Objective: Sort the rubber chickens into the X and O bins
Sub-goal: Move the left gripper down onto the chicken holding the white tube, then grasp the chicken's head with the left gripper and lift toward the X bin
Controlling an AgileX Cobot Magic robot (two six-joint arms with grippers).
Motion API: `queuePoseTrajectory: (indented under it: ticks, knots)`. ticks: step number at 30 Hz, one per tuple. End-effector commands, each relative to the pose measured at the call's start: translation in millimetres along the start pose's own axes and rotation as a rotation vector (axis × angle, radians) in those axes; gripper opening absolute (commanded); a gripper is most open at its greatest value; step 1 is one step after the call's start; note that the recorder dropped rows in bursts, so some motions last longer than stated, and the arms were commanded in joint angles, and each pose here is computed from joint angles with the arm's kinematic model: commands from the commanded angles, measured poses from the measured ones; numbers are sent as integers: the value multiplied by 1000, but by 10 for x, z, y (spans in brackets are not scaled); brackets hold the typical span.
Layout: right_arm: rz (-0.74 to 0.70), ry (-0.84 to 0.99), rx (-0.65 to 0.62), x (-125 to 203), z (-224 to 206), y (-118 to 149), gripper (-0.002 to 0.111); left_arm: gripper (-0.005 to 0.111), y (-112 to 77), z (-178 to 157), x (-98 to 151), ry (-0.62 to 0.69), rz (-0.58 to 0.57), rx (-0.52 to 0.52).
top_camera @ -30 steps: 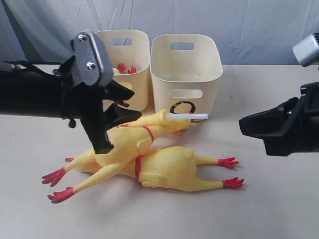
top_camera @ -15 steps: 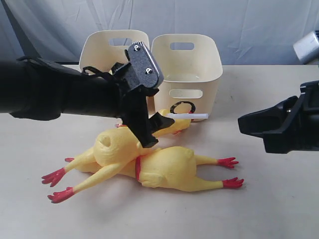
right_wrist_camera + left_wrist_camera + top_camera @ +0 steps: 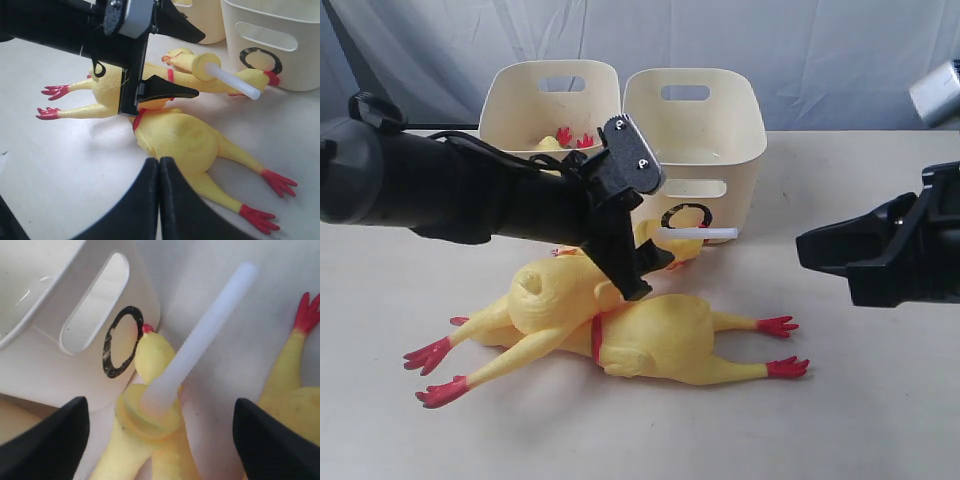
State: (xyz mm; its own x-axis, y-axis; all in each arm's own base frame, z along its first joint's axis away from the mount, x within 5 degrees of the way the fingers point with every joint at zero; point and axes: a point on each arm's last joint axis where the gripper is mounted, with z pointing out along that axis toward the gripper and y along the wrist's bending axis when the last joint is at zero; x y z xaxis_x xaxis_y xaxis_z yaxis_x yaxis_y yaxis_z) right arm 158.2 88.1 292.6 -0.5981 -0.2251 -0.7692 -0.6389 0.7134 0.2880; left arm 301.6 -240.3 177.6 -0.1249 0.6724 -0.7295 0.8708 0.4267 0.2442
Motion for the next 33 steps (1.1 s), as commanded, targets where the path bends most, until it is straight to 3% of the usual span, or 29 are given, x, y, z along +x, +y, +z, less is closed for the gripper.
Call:
queuePoseTrajectory:
  ticks: [1,33]
  knots:
    - [2,-13,-9,-28,-11,17,-1,74,20,76,-42,-1,29,-12]
    - [8,-15,-16,-30,-11,23,-1,71,22,390,89,43,18,15]
